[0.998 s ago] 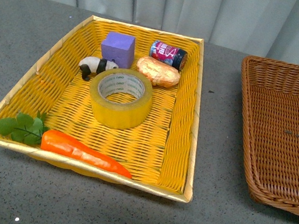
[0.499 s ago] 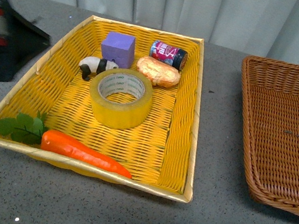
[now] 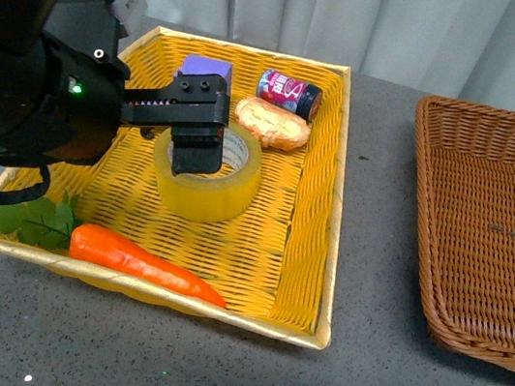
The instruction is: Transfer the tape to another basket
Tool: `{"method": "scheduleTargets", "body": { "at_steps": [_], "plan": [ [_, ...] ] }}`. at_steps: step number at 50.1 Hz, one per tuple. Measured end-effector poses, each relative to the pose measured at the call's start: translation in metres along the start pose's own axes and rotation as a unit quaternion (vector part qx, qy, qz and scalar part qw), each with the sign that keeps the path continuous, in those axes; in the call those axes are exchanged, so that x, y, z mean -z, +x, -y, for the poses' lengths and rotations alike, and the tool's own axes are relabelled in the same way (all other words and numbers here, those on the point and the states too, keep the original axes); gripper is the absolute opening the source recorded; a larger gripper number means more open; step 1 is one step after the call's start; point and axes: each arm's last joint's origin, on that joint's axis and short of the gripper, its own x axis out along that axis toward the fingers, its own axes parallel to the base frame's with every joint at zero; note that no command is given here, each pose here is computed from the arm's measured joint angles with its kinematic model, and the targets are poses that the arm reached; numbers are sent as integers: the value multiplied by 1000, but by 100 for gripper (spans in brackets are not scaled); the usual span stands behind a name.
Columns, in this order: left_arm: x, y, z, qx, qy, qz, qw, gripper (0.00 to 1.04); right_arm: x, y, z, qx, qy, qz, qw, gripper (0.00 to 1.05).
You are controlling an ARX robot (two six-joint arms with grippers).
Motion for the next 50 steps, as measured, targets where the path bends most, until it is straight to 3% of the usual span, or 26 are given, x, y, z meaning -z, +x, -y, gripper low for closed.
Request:
{"method": "scheduleTargets", "body": {
  "at_steps": [18,39,50],
  "plan": [
    [0,47,1,-32,-44,-49,997,98,0,0,0,0,0,0,1000,96],
    [-9,78,-5,-58,-79,-57,994,97,0,0,0,0,0,0,1000,96],
    [-13,84,-5,-65,-78,-55,993,51,0,0,0,0,0,0,1000,96]
  ]
}}
